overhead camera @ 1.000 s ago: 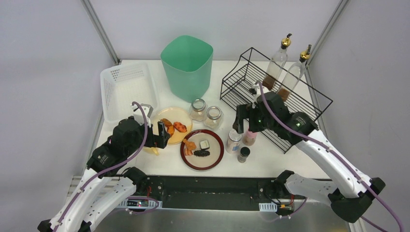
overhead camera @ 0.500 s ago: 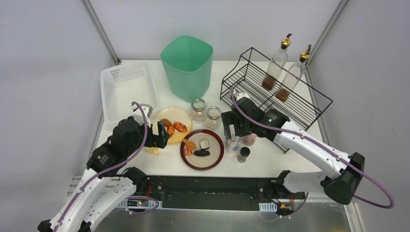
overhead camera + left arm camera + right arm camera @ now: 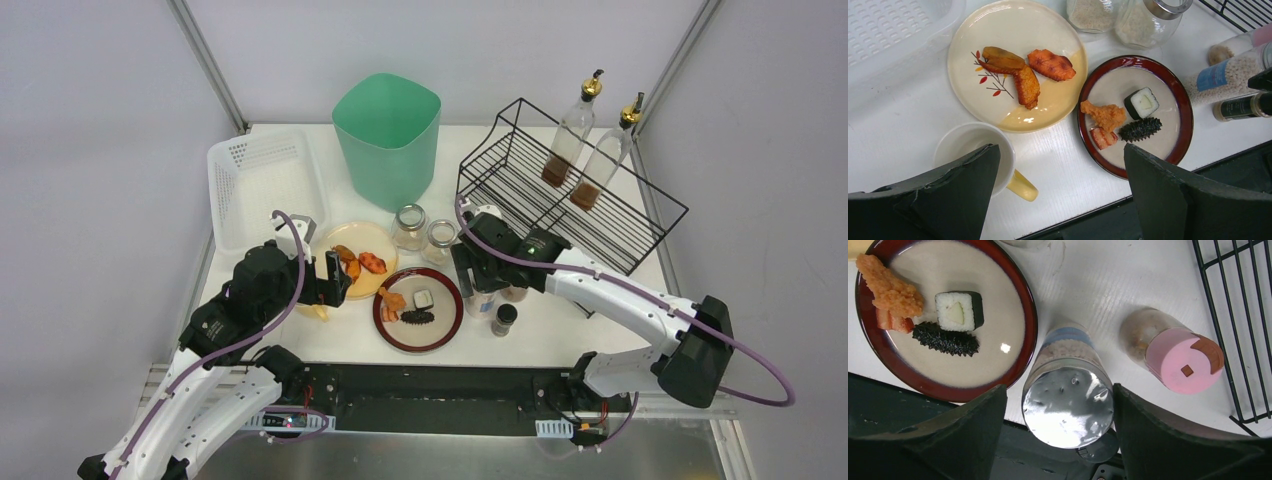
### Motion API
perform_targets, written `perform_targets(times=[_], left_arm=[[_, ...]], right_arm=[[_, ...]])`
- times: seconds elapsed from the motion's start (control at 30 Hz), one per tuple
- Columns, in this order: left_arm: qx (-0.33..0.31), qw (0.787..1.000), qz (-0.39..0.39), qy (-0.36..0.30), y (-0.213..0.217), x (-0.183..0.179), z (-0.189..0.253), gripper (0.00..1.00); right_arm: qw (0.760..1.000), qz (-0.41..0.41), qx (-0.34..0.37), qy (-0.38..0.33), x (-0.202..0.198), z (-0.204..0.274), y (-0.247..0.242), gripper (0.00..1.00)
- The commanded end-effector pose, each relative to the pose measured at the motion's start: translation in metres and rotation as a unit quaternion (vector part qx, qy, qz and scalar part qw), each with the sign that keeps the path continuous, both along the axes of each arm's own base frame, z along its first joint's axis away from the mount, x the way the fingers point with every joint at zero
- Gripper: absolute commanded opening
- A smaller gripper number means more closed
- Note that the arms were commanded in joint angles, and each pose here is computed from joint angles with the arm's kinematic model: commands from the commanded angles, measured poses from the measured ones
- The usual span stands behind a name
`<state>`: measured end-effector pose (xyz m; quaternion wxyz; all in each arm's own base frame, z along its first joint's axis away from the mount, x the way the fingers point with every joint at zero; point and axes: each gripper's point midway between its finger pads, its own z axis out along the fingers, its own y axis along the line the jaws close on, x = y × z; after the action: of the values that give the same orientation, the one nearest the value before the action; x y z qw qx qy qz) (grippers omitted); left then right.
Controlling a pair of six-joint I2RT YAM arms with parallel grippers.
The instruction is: Clear the kitchen counter
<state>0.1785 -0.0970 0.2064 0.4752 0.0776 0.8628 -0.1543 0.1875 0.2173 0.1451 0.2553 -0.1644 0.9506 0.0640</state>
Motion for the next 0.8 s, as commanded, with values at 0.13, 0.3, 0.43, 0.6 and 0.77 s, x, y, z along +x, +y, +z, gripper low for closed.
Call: perform_targets(times=[0.13,0.3,0.43,0.6,0.77], left_arm=[[-0.002,1.0,-0.01,-0.01,-0.004,0.003,0.003,1.0],[-0.003,1.0,-0.013,-0.008,-0.005,0.003,0.002,1.0],[-0.003,1.0,-0.011,-0.011,-0.004,0.002,0.004,1.0],[-0.003,1.0,-0.011,-0.01,-0.004,0.002,0.003,1.0],[-0.003,1.0,-0.011,-0.011,-0.004,0.002,0.003,1.0]], right_arm=[[1.0,-0.008,-0.02,-0.02,0.002,0.011,-0.001,0.42],[0.998,-0.011,-0.013,-0.062,0.007,0.041,0.0,0.15],[0.994,-0.012,0.037,-0.101,0.01,0.087,0.003,0.13],[0.987,-0.02,0.049,-0.155,0.015,0.144,-0.014,0.11],[0.973,-0.047,0.028,-0.226,0.023,0.198,-0.05,0.1]])
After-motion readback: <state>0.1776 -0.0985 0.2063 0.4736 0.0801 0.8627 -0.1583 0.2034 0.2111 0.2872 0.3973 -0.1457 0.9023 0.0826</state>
